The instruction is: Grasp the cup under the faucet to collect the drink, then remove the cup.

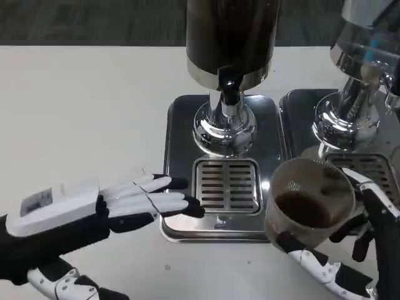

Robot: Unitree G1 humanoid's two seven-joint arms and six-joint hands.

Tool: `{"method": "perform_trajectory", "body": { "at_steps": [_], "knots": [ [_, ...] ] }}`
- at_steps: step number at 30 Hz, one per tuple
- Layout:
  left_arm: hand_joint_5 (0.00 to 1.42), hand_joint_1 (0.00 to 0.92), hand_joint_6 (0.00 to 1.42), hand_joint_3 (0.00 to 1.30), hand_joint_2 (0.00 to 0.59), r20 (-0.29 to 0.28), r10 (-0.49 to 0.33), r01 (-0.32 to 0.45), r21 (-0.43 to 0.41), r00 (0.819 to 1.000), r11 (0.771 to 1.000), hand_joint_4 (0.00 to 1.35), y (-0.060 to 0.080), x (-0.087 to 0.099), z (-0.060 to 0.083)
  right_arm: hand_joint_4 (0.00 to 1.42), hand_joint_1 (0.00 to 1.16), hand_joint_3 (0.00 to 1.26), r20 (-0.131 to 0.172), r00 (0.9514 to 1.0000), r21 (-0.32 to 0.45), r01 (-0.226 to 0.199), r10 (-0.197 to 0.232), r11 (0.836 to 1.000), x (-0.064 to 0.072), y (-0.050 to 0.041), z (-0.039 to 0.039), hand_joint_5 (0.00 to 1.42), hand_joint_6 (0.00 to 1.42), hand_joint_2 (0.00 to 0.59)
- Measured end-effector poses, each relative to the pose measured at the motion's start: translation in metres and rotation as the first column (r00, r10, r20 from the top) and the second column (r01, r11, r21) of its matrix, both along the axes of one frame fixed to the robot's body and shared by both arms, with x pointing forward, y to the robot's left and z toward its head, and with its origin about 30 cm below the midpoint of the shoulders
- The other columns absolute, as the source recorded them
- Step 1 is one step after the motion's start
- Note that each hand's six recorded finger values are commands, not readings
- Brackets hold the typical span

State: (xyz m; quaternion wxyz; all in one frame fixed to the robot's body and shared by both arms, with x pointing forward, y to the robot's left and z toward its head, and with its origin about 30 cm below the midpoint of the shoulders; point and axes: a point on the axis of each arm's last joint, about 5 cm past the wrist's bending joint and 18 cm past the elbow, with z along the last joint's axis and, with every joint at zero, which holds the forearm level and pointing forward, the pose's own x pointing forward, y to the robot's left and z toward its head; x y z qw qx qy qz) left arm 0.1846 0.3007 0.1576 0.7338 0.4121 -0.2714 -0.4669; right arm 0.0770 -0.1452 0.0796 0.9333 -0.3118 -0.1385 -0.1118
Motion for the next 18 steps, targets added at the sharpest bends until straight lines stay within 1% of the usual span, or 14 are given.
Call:
{"method": "perform_trajectory", "body": {
  "at_steps": [2, 7, 11, 15, 18],
  "knots": [
    [0.00, 0.000, 0.00, 0.12, 0.149, 0.012, -0.011, 0.011, 0.004, 1.000, 1.000, 0.01, -0.0008, -0.0009, 0.0011, 0.71, 0.76, 0.62, 0.005, 1.0000, 0.001, -0.003, 0.003, 1.000, -0.0006, 0.0002, 0.0009, 0.91, 1.23, 0.200],
    [0.00, 0.000, 0.00, 0.13, 0.149, 0.025, -0.025, 0.025, 0.011, 0.999, 1.000, 0.01, -0.0007, -0.0029, 0.0022, 0.72, 0.76, 0.62, -0.003, 1.0000, 0.002, -0.002, 0.002, 1.000, -0.0030, -0.0002, 0.0004, 0.92, 1.23, 0.200],
    [0.00, 0.000, 0.00, 0.14, 0.148, 0.036, -0.032, 0.032, 0.016, 0.999, 0.999, 0.01, 0.0005, -0.0038, 0.0039, 0.72, 0.75, 0.62, -0.003, 1.0000, 0.002, -0.002, 0.002, 1.000, -0.0042, -0.0006, 0.0007, 0.92, 1.23, 0.200],
    [0.00, 0.000, 0.00, 0.15, 0.148, 0.042, -0.043, 0.043, 0.011, 0.998, 0.999, 0.01, 0.0005, -0.0045, 0.0042, 0.73, 0.75, 0.62, -0.006, 0.9999, 0.001, -0.009, 0.009, 1.000, -0.0054, -0.0006, 0.0015, 0.92, 1.23, 0.200],
    [0.00, 0.000, 0.00, 0.15, 0.148, 0.041, -0.047, 0.047, 0.009, 0.998, 0.999, 0.01, 0.0004, -0.0049, 0.0040, 0.73, 0.75, 0.63, 0.001, 0.9999, 0.001, -0.011, 0.011, 1.000, -0.0060, -0.0007, 0.0032, 0.92, 1.23, 0.200]
  ]
}}
